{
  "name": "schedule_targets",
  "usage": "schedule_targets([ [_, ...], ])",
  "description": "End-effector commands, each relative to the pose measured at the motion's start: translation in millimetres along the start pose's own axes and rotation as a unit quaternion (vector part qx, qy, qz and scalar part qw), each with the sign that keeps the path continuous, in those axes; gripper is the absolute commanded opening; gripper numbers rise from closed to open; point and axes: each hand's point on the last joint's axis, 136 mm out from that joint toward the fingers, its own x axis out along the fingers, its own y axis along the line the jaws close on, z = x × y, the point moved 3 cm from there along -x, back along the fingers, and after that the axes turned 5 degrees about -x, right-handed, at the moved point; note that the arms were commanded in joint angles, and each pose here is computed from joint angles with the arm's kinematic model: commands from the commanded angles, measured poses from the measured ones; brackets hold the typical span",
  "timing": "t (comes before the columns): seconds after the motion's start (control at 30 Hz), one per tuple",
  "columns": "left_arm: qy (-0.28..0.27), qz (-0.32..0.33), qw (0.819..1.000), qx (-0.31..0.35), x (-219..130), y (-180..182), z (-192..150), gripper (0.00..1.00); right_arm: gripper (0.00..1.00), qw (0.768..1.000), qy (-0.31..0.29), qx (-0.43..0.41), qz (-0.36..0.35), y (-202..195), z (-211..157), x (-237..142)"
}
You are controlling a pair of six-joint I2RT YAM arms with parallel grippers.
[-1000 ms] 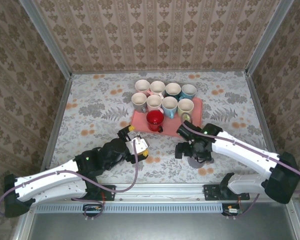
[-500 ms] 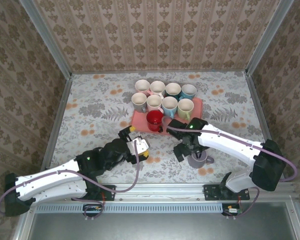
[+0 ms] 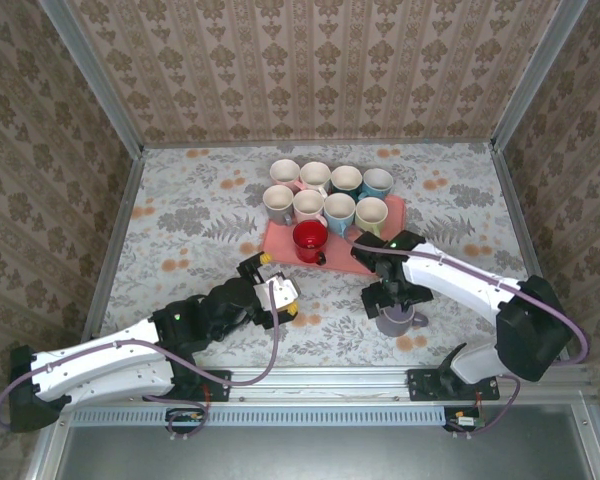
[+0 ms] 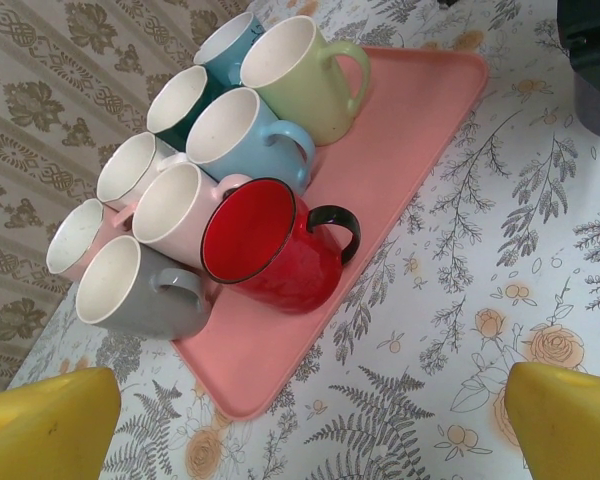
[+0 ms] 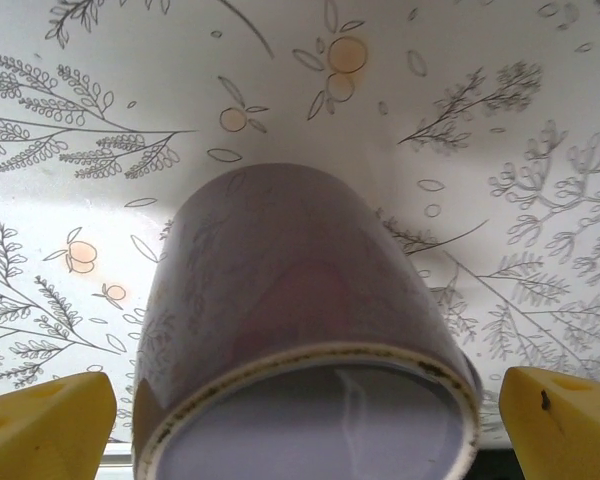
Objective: Turn the mug right side up
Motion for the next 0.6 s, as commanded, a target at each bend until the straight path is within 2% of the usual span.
schedule_targets([
  [0.0, -0.009, -0.002, 1.000, 0.001, -5, 1, 7, 1.00, 0.98, 0.998, 0.037, -0.006, 0.049, 17, -8, 12],
  [0.23, -0.010, -0.004, 1.000, 0.000, -4, 1, 8, 1.00, 0.85, 0.991, 0.030, 0.035, 0.128, 39, -6, 14],
  [0.47, -0.010, -0.003, 1.000, -0.001, -4, 1, 7, 1.00, 0.84, 0.995, 0.046, 0.017, 0.086, 36, -11, 29],
  [0.57, -0.008, -0.001, 1.000, -0.001, -4, 1, 7, 1.00, 0.88, 0.995, 0.057, 0.000, 0.079, 41, -13, 35],
])
